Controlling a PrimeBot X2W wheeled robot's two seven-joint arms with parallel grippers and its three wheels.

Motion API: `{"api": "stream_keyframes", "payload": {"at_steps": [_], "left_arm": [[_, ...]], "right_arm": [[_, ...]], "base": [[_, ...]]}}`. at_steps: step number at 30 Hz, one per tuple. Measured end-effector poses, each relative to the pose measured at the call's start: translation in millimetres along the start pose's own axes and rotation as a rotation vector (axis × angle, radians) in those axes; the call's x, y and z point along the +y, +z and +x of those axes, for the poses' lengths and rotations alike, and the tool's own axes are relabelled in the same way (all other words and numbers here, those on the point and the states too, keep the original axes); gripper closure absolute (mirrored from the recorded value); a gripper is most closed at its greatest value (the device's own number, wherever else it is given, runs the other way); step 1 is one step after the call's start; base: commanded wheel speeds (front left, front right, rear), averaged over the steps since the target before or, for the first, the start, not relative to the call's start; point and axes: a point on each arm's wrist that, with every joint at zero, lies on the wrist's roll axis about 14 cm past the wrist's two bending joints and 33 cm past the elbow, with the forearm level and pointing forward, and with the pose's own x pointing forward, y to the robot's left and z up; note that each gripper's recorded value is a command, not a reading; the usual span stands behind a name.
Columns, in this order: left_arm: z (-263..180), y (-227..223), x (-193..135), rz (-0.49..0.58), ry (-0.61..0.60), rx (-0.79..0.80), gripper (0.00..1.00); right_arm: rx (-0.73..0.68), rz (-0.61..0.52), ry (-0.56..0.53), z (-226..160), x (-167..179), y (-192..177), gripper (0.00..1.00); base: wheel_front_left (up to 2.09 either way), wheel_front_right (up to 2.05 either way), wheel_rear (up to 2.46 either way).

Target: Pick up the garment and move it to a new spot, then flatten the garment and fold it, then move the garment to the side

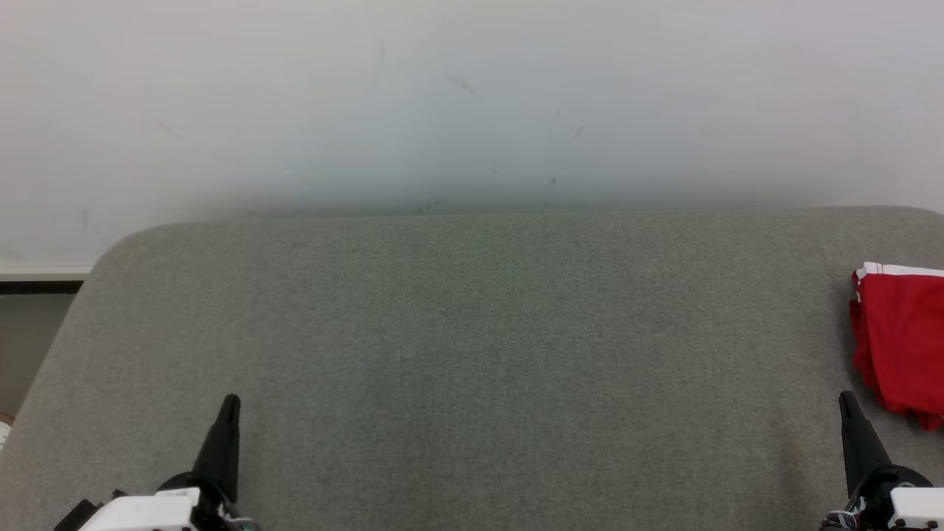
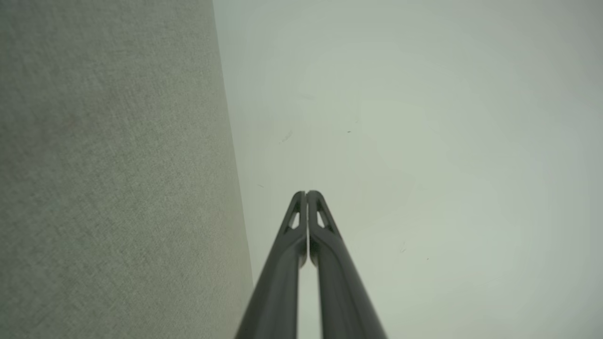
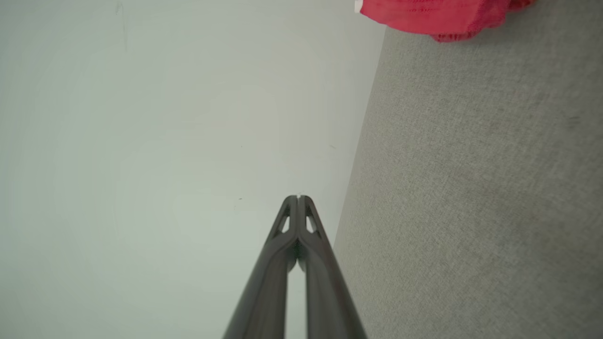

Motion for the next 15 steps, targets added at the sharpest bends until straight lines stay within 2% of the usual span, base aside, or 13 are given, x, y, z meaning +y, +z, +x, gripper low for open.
{"api": "stream_keyframes", "payload": {"at_steps": [15], "left_arm": [[0.0, 0.1, 0.0, -0.002, 0.0, -0.001, 1.0]], "right_arm": [[0.0, 0.0, 0.0, 0.0, 0.0, 0.0, 1.0]], "base": [[0.0, 0.0, 0.0]]}}
